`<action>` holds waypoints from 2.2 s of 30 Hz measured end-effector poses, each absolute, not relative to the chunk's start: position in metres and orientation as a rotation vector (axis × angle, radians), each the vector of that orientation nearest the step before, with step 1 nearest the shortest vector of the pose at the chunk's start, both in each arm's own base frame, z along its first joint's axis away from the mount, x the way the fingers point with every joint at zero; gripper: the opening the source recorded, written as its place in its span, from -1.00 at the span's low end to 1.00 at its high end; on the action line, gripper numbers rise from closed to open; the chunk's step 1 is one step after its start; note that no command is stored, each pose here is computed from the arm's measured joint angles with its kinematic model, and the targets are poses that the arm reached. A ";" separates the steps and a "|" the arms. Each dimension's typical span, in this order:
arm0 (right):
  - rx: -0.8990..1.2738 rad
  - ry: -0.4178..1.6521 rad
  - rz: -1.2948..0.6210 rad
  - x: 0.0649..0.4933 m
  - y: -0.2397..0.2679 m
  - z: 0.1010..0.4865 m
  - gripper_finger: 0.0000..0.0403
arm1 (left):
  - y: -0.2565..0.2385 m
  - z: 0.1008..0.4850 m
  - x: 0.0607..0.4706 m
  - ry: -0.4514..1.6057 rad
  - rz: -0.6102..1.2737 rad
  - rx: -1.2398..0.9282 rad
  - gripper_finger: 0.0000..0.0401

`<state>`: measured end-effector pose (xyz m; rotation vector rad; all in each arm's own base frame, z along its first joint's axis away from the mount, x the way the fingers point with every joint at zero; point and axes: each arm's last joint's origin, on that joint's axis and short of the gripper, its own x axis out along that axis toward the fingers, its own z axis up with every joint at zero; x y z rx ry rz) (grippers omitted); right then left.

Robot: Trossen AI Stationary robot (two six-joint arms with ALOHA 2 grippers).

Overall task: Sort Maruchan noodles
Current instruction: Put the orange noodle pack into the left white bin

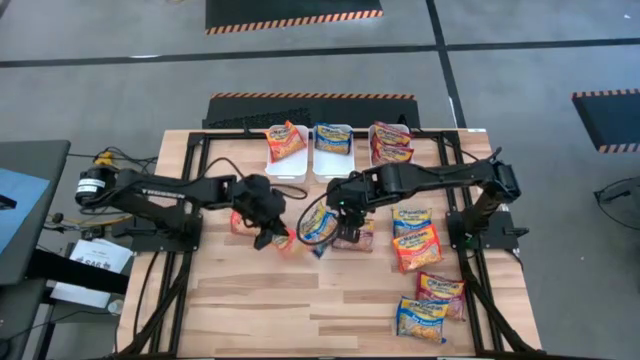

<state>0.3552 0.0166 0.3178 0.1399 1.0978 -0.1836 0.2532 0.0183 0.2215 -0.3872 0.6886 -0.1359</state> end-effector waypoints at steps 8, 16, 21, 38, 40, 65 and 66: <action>0.092 1.105 -0.154 0.355 0.017 0.318 -0.06 | 0.044 0.270 0.255 0.757 0.026 -0.201 -1.00; 0.065 1.107 -0.137 0.355 0.018 0.318 -0.16 | 0.091 0.335 0.244 0.726 0.288 0.045 -1.00; 0.066 1.107 -0.139 0.355 0.017 0.318 -0.17 | 0.129 0.357 0.229 0.705 0.421 0.169 -1.00; 0.059 1.105 -0.136 0.355 0.017 0.318 -0.18 | 0.254 0.321 0.263 1.011 0.468 0.150 -1.00; 0.059 1.105 -0.137 0.355 0.017 0.318 -0.18 | 0.259 0.317 0.268 1.045 0.446 0.128 -1.00; 0.064 1.104 -0.143 0.355 0.018 0.318 -0.18 | 0.268 0.256 0.298 1.279 0.407 0.096 -1.00; 0.063 1.105 -0.143 0.355 0.018 0.318 -0.18 | 0.268 0.256 0.299 1.276 0.408 0.097 -1.00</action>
